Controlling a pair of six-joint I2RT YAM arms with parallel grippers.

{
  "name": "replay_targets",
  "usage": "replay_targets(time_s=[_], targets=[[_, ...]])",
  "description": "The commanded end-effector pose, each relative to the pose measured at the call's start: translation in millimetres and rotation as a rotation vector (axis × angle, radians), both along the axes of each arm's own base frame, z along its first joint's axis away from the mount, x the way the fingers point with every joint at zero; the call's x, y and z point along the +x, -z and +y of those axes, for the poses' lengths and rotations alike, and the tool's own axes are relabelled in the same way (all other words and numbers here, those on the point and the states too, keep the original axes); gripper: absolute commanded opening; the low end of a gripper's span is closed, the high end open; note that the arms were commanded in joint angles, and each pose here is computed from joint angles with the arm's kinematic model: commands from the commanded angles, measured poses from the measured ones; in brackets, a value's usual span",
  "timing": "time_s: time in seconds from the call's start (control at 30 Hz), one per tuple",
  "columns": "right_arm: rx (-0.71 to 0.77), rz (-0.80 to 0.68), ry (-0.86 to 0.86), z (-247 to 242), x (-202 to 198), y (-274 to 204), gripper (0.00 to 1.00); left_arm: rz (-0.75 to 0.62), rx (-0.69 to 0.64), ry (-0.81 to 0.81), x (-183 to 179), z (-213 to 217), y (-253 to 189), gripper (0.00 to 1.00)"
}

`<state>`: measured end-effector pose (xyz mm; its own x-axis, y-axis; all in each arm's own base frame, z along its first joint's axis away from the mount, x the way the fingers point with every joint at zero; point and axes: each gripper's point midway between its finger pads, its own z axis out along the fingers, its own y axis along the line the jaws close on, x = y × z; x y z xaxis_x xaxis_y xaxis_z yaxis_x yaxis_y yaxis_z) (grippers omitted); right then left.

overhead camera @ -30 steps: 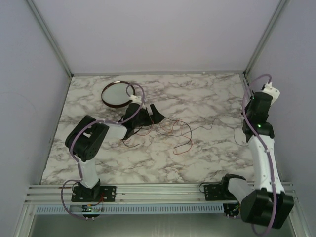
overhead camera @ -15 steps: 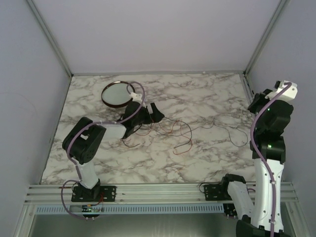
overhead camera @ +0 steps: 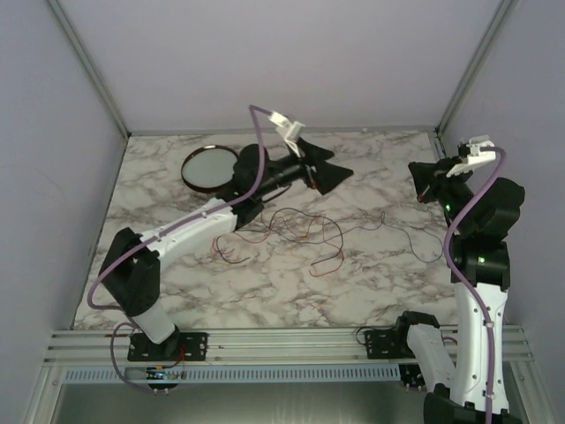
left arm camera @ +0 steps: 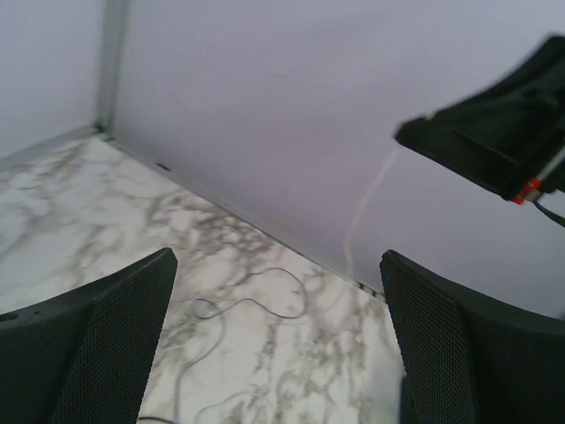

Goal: Zip-tie the wires
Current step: Pick up the cable at the center of the board.

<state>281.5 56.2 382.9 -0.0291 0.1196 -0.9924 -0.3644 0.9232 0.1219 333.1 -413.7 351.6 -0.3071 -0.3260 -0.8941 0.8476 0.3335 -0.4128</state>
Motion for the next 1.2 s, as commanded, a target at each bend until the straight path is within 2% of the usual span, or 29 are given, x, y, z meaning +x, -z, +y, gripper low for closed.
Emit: replay_targets(time_s=[0.0, 0.23, 0.3, 0.4, 0.5, 0.63, 0.77, 0.8, 0.87, 0.9, 0.97, 1.07, 1.17], targets=[[-0.002, -0.062, -0.193, 32.3, -15.7, -16.5, 0.00, -0.051, 0.043, 0.132, -27.8, -41.0, 10.7, 1.00], [0.020, -0.039, -0.290, 50.2, -24.8, -11.8, 0.00, -0.092, 0.041, 0.201, -46.6, -88.7, 10.9, 1.00], [0.024, -0.035, -0.310, 54.1, -27.5, -11.3, 0.00, -0.105, 0.040, 0.210, -49.0, -99.2, 9.8, 0.96], [0.024, -0.031, -0.316, 56.0, -29.5, -8.5, 0.00, -0.119, 0.025, 0.226, -52.5, -111.5, 5.8, 0.76], [0.025, -0.027, -0.313, 56.1, -28.9, -5.7, 0.00, -0.129, 0.006, 0.238, -56.2, -119.0, 0.7, 0.63], [0.030, -0.017, -0.286, 53.2, -23.7, -2.4, 0.00, -0.150, -0.014, 0.241, -60.0, -121.4, -7.2, 0.31], [0.044, -0.017, -0.265, 51.3, -20.1, -3.1, 0.00, -0.160, -0.020, 0.244, -62.7, -120.0, -10.6, 0.05], [0.050, -0.014, -0.265, 51.8, -19.4, -2.6, 0.00, -0.159, -0.021, 0.241, -62.4, -119.6, -11.0, 0.00], [0.054, -0.011, -0.242, 48.6, -15.7, -2.2, 0.00, -0.154, -0.021, 0.221, -60.3, -116.9, -12.8, 0.00], [0.050, -0.012, -0.225, 46.1, -14.0, -1.2, 0.03, -0.147, -0.016, 0.200, -57.7, -114.4, -14.6, 0.00], [0.045, -0.019, -0.163, 36.8, -8.9, -2.2, 0.15, -0.130, 0.001, 0.137, -46.7, -106.6, -19.9, 0.00], [0.019, -0.052, -0.092, 25.5, -8.3, -4.5, 0.40, -0.106, 0.002, 0.042, -27.6, -89.1, -38.7, 0.00], [-0.035, -0.115, -0.098, 25.0, -17.5, -3.3, 0.51, -0.099, 0.001, -0.007, -13.7, -77.1, -64.8, 0.00]])
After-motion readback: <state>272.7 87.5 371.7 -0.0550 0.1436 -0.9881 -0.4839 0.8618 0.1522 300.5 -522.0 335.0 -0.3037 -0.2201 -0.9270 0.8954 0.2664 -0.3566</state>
